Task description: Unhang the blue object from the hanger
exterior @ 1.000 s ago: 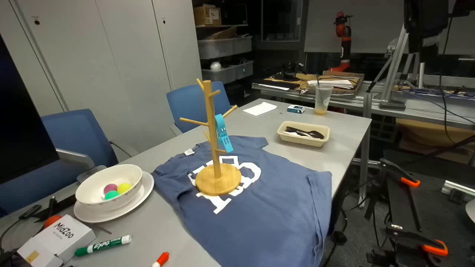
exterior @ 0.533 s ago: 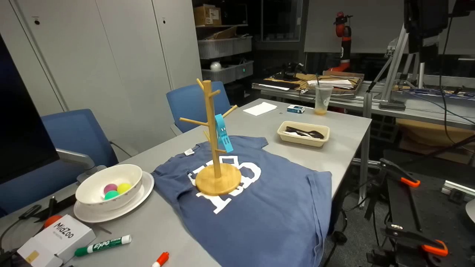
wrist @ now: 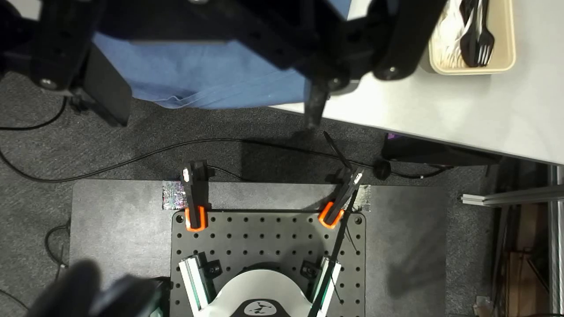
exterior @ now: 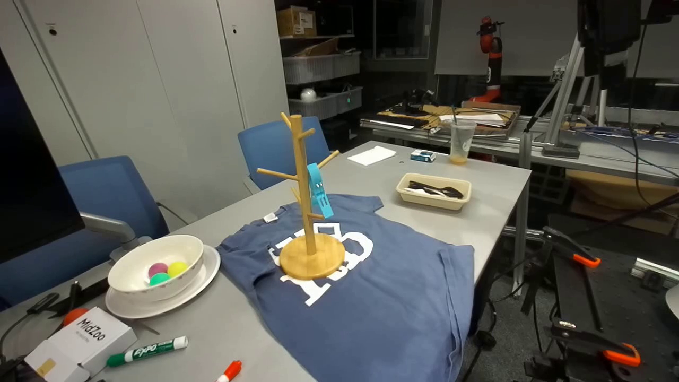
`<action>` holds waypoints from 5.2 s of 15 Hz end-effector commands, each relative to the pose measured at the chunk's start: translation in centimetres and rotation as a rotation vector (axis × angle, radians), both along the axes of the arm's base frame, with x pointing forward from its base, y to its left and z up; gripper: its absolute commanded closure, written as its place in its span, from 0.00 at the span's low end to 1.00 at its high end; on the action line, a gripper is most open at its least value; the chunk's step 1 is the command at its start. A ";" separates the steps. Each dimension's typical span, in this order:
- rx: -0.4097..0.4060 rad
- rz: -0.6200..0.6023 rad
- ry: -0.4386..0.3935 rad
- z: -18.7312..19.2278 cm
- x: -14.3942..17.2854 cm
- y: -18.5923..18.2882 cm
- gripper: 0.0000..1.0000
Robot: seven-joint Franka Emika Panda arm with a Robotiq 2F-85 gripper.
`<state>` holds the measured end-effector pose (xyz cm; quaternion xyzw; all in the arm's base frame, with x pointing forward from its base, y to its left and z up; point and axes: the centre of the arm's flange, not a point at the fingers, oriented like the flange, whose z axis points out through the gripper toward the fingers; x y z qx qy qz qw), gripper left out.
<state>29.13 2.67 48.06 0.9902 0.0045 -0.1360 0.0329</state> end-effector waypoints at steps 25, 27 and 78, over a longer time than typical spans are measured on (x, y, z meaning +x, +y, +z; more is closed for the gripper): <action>0.000 0.000 0.000 0.0 0.0 0.0 0.00; 0.000 0.000 0.000 0.0 0.0 0.0 0.00; -0.022 -0.151 -0.354 -15.1 16.0 8.4 0.00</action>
